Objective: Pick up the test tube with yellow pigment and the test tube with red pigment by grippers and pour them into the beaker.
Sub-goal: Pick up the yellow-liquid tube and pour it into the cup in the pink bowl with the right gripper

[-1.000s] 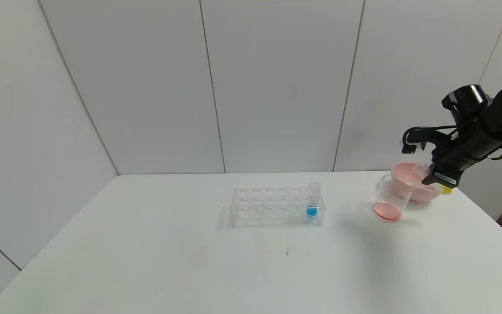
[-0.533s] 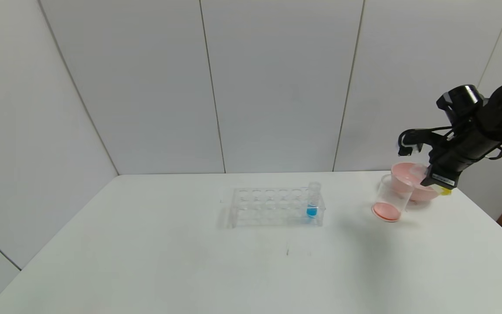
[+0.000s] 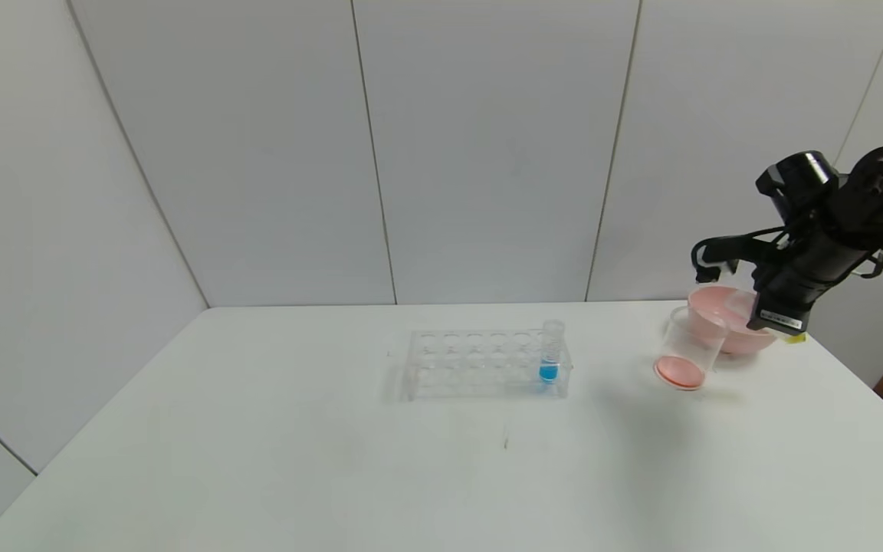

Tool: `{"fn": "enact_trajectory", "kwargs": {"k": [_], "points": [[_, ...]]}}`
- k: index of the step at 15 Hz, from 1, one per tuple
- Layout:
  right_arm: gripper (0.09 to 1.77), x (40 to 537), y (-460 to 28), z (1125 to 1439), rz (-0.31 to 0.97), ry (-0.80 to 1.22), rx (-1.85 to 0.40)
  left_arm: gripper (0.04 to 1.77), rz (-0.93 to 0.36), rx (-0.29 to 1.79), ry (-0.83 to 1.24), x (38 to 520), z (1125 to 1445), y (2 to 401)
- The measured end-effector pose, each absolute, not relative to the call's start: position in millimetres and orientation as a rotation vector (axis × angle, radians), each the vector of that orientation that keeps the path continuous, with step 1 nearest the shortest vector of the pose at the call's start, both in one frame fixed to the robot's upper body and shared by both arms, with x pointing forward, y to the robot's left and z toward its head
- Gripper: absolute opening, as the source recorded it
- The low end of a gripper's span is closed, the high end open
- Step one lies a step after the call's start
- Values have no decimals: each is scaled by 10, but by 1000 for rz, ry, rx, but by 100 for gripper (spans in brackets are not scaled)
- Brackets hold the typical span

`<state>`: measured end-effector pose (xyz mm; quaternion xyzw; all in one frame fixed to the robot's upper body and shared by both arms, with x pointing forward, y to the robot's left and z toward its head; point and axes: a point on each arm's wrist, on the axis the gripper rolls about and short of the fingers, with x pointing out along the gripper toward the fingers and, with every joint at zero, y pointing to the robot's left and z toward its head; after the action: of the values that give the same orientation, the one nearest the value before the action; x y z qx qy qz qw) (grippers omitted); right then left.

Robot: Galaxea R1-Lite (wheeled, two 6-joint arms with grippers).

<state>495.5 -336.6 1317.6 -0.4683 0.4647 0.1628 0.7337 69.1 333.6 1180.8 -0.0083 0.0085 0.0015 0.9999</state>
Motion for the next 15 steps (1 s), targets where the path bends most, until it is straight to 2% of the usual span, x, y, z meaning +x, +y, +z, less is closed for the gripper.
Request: {"fn": "enact_trajectory", "kwargs": {"k": [10,15], "points": [[50,4976,-3252,13161,272,1073,-1176,172,3,-17,17,691,11808,3336],[50,4966,-3119,13178,200,1116,-1325,172,3,-17,17,691,11808,3336]]}}
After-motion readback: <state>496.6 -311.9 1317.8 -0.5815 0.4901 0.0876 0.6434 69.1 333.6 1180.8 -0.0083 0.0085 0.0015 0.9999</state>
